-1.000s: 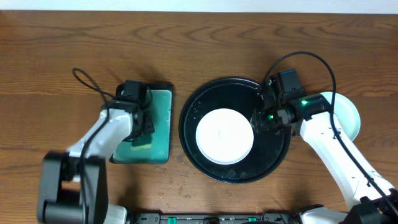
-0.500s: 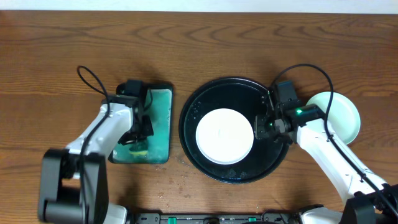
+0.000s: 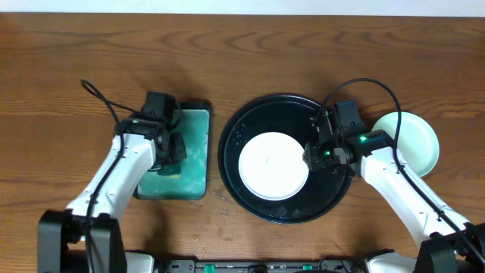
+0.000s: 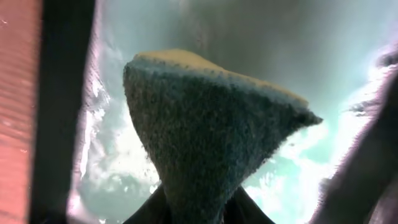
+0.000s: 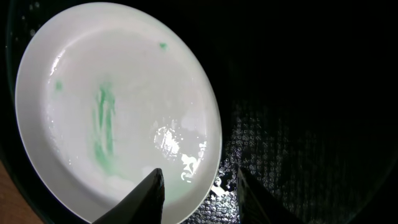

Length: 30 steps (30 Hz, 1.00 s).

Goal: Clean dirty plates on tray and stack at the side
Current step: 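Grasp the sponge in the water tray with the left gripper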

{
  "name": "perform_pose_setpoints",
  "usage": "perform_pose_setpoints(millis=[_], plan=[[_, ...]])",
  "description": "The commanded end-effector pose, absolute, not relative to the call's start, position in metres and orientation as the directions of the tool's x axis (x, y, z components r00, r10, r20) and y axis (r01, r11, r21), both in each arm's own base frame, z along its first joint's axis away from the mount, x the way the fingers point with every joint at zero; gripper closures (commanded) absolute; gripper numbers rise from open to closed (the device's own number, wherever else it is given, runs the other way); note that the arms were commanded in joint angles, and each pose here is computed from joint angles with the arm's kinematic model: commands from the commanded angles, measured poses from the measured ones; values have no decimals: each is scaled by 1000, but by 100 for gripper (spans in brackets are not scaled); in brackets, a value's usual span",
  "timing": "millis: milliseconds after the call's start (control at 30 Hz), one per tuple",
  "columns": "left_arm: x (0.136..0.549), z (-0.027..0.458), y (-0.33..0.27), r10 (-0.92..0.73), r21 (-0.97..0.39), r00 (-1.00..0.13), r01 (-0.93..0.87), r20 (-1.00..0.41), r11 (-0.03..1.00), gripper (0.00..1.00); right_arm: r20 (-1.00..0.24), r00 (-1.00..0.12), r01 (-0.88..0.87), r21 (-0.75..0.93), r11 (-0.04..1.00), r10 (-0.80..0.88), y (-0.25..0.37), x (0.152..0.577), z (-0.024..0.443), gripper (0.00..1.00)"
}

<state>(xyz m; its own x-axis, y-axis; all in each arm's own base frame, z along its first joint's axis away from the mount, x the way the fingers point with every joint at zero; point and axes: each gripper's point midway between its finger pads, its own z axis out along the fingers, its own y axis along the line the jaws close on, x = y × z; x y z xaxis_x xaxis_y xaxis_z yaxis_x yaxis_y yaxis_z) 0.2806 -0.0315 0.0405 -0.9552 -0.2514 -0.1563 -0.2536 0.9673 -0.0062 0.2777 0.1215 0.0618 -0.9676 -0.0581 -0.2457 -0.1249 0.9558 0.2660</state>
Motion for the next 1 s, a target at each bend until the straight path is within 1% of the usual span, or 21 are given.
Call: perform_pose_setpoints(millis=[0,100,400,533,567,600,700,800,867,967], plan=[[268,20,-29,-249,20,-964,-252,-93,968,66,-250,-966,-139,276,951,-68,122,277,63,64],[268,15,-29,-249,25,-965,-252,-80,968,59,-250,-966,-138,276,951,-68,122,277,63,64],[269,10,-32,-256,4,-963,-257,-82,966,59,-246,-967,-137,276,951,-68,121,277,62,63],[259,-5,-31,-265,8,-962,-266,-71,964,80,-239,-969,-135,275,952,-69,121,275,62,64],[253,-14,-30,-277,12,-959,-278,-61,961,89,-238,-969,-135,274,952,-69,121,274,61,64],[250,-18,-30,-280,14,-958,-281,-55,959,92,-237,-969,-134,274,952,-68,121,274,61,64],[242,-25,-28,-280,26,-959,-281,-32,959,93,-240,-969,-128,267,955,-63,119,275,61,64],[245,-19,-29,-276,23,-960,-277,-39,960,93,-247,-969,-73,213,974,-19,108,281,58,64],[247,-11,-29,-276,22,-960,-277,-39,960,93,-257,-966,-32,173,984,13,100,285,55,64],[256,13,-30,-260,18,-964,-262,-51,965,93,-274,-962,-35,179,983,16,103,294,51,63]])
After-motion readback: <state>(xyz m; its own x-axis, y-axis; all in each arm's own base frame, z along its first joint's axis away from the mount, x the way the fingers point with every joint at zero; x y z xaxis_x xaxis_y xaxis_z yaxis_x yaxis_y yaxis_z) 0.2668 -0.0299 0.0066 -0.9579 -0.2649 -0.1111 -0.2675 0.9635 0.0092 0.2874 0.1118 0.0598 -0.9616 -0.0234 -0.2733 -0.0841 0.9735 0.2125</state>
